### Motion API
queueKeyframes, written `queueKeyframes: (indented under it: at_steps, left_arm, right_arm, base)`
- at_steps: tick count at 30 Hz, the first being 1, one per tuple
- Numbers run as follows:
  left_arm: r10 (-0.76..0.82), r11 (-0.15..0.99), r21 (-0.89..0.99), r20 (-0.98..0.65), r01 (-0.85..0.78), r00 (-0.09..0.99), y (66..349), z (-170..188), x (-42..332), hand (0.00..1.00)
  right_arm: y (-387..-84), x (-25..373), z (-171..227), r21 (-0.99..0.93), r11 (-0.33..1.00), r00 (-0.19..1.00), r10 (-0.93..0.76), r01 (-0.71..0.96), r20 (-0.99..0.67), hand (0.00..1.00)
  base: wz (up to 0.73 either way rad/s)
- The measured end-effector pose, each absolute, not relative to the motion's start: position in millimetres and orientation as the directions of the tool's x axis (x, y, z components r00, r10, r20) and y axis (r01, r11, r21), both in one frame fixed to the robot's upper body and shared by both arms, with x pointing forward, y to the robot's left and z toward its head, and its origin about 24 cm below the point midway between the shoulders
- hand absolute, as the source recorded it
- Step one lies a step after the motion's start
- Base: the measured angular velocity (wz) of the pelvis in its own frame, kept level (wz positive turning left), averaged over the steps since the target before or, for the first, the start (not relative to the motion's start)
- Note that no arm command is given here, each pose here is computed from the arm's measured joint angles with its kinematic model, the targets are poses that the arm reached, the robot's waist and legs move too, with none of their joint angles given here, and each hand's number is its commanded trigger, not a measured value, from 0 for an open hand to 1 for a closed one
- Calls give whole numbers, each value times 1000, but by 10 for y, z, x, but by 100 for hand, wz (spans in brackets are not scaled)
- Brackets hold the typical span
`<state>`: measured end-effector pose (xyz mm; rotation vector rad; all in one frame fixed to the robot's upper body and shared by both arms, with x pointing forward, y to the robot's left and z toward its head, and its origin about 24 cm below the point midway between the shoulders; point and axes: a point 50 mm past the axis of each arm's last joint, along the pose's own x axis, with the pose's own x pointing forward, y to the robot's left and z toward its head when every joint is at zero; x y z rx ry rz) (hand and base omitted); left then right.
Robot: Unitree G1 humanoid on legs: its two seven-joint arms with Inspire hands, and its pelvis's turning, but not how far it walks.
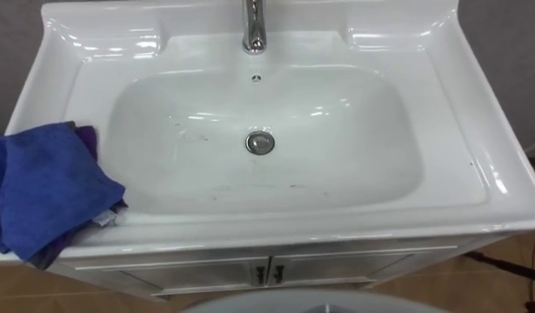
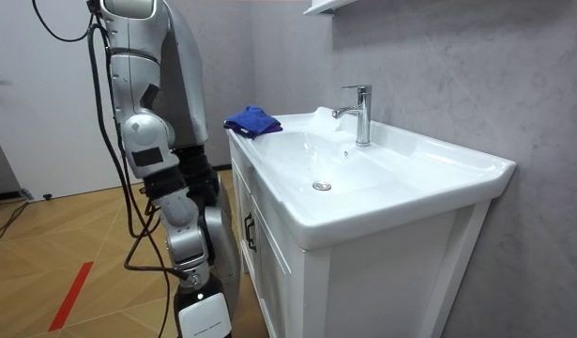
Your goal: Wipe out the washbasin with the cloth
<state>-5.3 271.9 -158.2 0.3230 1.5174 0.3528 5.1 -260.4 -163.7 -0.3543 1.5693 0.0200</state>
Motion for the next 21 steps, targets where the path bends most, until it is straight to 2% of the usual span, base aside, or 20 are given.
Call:
queueKeyframes:
  at_steps: [21]
  left_arm:
    - [315,948,316,-949,32,32,2646,-1609,-8,0]
  right_arm:
    - [-2551,-64,-1658,-169,955,-59,-189,-242,-980,0]
  base:
    - [-3]
